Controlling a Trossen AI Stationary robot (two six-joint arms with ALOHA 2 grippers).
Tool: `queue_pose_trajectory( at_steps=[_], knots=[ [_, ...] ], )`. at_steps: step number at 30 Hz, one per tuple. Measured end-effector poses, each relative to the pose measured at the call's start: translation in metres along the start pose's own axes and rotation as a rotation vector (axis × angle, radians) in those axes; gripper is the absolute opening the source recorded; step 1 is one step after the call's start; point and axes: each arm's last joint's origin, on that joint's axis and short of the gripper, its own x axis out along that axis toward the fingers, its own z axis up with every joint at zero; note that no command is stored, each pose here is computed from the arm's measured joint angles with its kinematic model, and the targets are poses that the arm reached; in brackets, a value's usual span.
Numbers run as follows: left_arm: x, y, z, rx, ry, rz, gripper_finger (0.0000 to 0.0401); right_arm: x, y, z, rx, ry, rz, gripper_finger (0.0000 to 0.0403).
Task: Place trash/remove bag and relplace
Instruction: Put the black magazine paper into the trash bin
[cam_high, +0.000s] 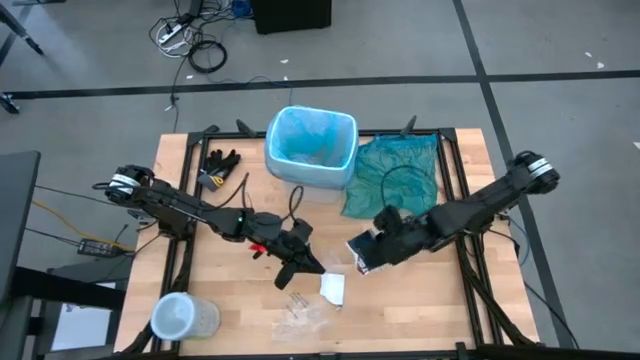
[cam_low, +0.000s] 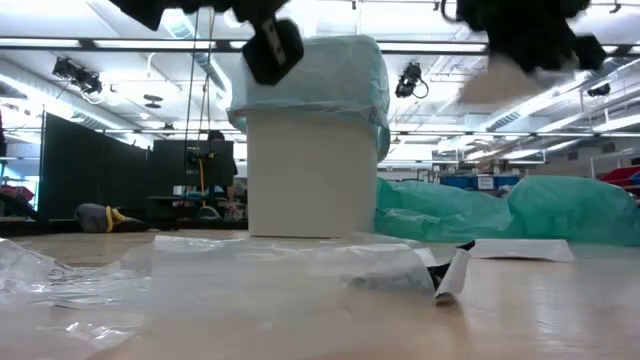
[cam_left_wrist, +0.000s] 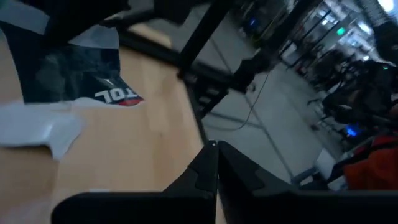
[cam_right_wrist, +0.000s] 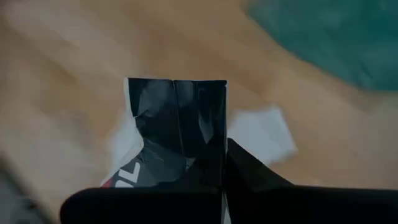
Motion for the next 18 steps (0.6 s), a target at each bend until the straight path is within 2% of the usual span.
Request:
queue_pose_trajectory(
  at_steps=[4,9,14,18],
  knots=[
    [-0.013,-0.006,0.016,0.012,-0.08,-0.024,0.0021,-0.037,0.016,0.033,-0.043,-0.15,0.146,0.0],
    [-0.027,-0.008,0.031,0.02,-0.145,-0.019,0.0021,-0.074,0.041,0.086,-0.158,-0.311,0.218,0.0],
    [-0.033,-0.005,0.038,0.021,-0.182,-0.001,0.0021,-0.092,0.051,0.137,-0.25,-0.455,0.187,0.0],
    [-0.033,-0.004,0.04,0.022,-0.192,-0.001,0.0021,-0.103,0.046,0.176,-0.305,-0.559,0.132,0.0]
  ],
)
